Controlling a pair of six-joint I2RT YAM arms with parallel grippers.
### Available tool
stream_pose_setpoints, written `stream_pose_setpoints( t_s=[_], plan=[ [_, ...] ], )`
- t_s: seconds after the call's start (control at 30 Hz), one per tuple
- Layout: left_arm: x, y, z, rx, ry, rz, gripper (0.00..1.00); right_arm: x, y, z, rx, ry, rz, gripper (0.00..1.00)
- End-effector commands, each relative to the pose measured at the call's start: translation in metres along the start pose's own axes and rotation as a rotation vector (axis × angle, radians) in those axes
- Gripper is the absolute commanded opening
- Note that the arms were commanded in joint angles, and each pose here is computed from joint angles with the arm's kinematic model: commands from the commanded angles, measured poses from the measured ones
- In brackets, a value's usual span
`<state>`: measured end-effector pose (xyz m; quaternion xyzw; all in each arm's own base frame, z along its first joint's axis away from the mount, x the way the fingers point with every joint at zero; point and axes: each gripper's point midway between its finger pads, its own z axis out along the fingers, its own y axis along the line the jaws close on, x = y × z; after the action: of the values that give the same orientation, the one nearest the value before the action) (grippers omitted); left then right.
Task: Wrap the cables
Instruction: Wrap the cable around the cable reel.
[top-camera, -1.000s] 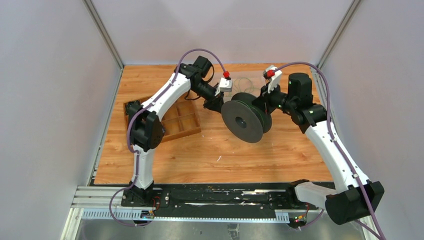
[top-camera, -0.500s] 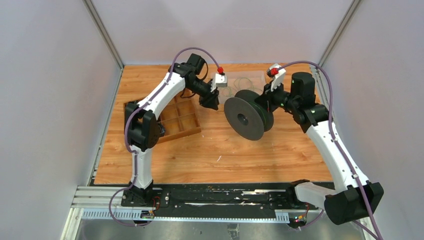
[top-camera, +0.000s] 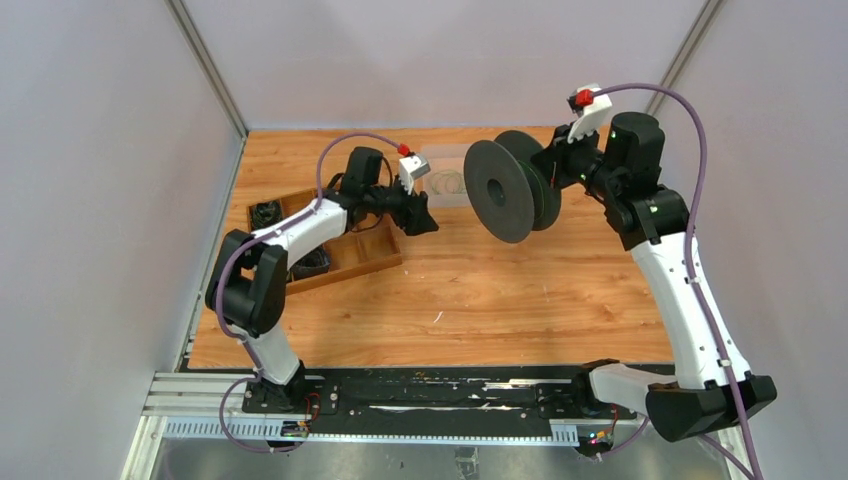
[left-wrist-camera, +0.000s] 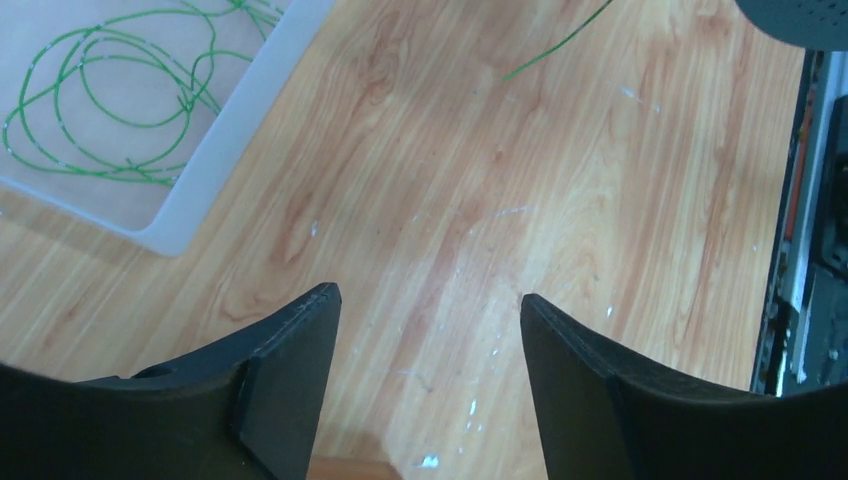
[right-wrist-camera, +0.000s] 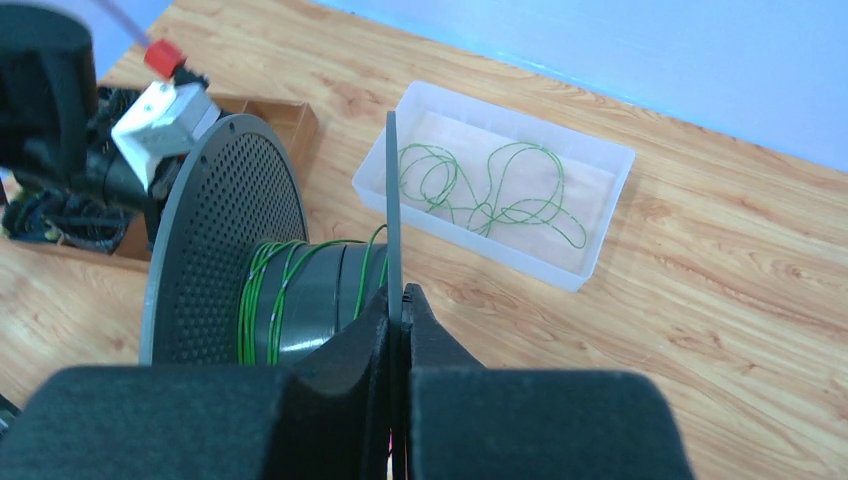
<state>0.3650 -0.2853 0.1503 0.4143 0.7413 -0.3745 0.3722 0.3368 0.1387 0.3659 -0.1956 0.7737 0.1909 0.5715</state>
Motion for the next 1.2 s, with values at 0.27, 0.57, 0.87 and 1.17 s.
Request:
stream_pose_setpoints(
  t_s=[0.27,0.57,0.87,1.17],
  plan=[
    [-0.058,-0.037,0.042,0.026,-0.365,0.148,0.82,-0.037,-0.003,-0.004,-0.005,-0.051,0.229,0.01],
    [-0.058,-0.053,0.061,0.060,-0.498,0.354,0.82,-0.033,0.006,0.003,-0.067,-0.026,0.292,0.01],
    [-0.036,-0.047,0.075,0.069,-0.466,0.305,0.61,-0.031,0.006,0.001,-0.077,-0.024,0.310,0.01],
    [-0.027,-0.055,0.070,0.092,-0.448,0.295,0.40,-0.029,0.002,0.002,-0.067,-0.025,0.307,0.01]
  ],
)
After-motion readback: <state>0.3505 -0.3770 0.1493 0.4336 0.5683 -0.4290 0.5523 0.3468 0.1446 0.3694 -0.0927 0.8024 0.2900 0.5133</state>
